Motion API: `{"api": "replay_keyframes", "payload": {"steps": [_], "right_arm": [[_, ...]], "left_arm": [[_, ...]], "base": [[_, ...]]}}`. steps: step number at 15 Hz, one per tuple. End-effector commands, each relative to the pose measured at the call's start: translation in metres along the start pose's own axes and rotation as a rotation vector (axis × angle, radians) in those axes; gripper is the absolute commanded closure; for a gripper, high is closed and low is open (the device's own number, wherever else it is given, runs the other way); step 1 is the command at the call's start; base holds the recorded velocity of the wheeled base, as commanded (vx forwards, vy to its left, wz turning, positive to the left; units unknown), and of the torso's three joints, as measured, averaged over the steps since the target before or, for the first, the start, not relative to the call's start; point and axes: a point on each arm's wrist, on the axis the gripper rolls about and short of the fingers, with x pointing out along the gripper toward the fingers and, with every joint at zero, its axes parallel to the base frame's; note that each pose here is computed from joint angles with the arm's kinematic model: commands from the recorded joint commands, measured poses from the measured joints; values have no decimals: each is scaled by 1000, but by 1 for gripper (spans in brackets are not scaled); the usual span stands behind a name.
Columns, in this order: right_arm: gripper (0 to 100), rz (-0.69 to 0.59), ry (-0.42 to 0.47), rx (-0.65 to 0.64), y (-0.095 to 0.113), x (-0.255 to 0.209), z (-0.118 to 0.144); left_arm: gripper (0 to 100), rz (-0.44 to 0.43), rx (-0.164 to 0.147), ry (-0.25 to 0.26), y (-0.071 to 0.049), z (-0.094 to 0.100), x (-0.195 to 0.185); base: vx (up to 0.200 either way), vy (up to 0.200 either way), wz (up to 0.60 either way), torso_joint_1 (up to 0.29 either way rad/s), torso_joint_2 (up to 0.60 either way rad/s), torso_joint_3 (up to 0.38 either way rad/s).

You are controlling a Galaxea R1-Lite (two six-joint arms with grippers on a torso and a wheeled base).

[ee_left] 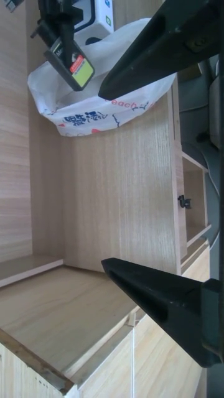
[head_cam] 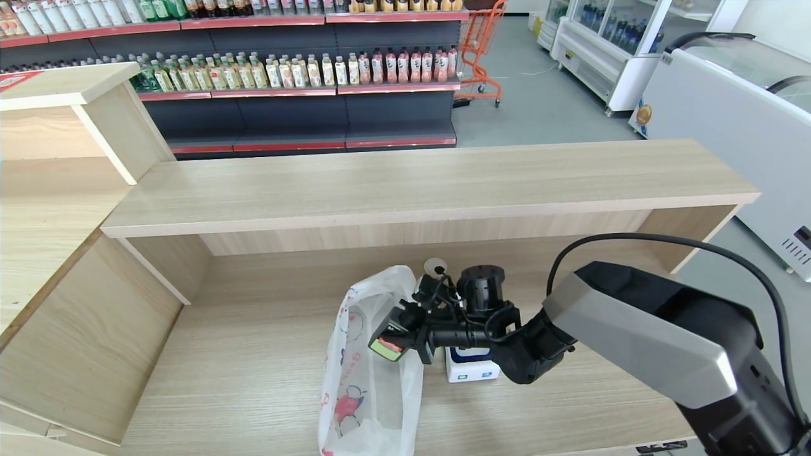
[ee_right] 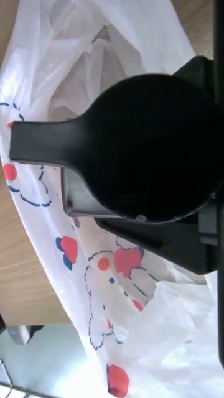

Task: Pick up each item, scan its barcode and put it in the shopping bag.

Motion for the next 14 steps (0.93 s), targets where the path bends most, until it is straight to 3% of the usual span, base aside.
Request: {"api": "replay_keyframes", "payload": {"steps": [1,3,4,6,8,12,14], "right_arm": [[100,4,36,-36,5,11,-17],[100,-11,92,-83,6,11,-23],[0,-9,98,-83,7,11,-24],[0,-9,87,-85,7,13,-20],[0,-28,40,-46,0,12,2],[0,-132,-47,224,-21,-28,55],[0,-305,-47,406,-32,-67,65]], "left_arm": [[0,0,0,-1,0,0,0],[0,0,0,-1,0,0,0],[0,0,0,-1,0,0,0],[0,0,0,-1,0,0,0],[0,0,0,-1,0,0,0],[0,0,0,-1,0,0,0],[0,0,0,-1,0,0,0]], "base": [[0,0,0,0,0,0],[0,0,0,0,0,0],[0,0,0,0,0,0],[0,0,0,0,0,0],[0,0,0,0,0,0],[0,0,0,0,0,0],[0,0,0,0,0,0]]}}
